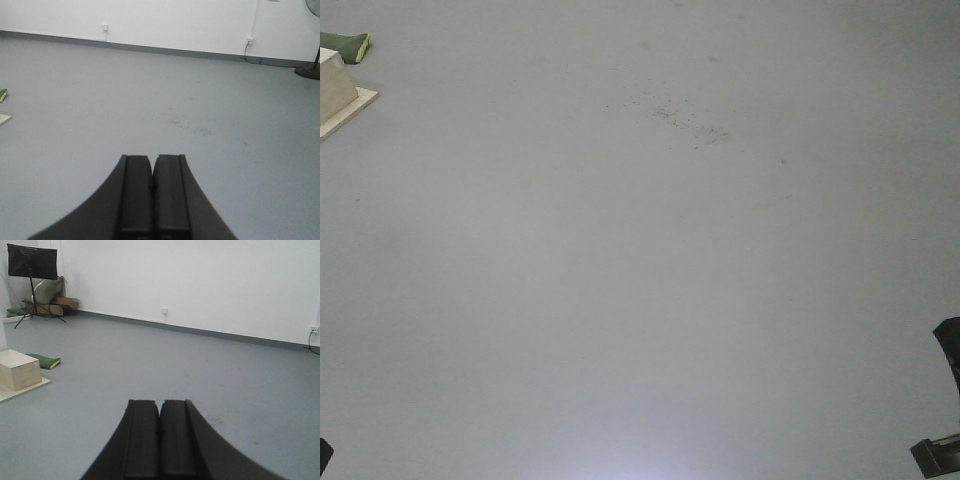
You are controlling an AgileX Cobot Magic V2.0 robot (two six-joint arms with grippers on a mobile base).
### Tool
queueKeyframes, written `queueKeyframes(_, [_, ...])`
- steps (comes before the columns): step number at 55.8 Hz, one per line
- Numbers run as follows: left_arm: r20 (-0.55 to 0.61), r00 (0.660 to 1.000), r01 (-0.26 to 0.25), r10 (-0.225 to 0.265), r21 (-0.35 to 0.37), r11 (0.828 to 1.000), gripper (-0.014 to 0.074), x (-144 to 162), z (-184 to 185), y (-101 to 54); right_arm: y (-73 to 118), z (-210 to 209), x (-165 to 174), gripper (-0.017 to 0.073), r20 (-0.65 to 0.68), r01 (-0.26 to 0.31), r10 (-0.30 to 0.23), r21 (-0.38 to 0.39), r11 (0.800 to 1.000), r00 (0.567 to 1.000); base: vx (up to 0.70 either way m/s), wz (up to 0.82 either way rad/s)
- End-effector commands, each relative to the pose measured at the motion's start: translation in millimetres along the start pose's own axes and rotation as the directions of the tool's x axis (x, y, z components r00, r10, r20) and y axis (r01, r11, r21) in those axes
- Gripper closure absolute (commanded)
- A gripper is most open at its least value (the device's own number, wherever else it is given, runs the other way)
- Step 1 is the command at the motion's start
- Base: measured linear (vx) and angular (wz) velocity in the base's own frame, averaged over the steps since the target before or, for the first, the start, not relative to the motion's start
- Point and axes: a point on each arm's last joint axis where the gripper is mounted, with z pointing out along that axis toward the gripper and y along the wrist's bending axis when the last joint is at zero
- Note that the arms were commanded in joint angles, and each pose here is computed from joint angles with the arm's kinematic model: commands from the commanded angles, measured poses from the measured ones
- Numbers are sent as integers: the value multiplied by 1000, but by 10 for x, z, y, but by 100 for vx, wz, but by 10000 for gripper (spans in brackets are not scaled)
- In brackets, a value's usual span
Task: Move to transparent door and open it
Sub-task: 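Drive the base toward the white-framed sliding glass door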
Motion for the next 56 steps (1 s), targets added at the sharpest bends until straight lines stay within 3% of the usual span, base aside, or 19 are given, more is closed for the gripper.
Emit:
queueKeyframes(1, [114,993,11,-11,0,1000,599,-149,-32,-1,-8,-12,-76,568,95,18,-19,14,1000,995,37,11])
queueKeyframes(35, [114,993,11,-11,0,1000,599,-149,-32,-1,-8,-12,-76,568,95,18,-19,14,1000,995,41,6])
queueKeyframes(56, [115,993,11,-11,0,1000,599,-149,-32,-1,-8,-12,-76,568,95,18,-19,14,1000,995,46,39])
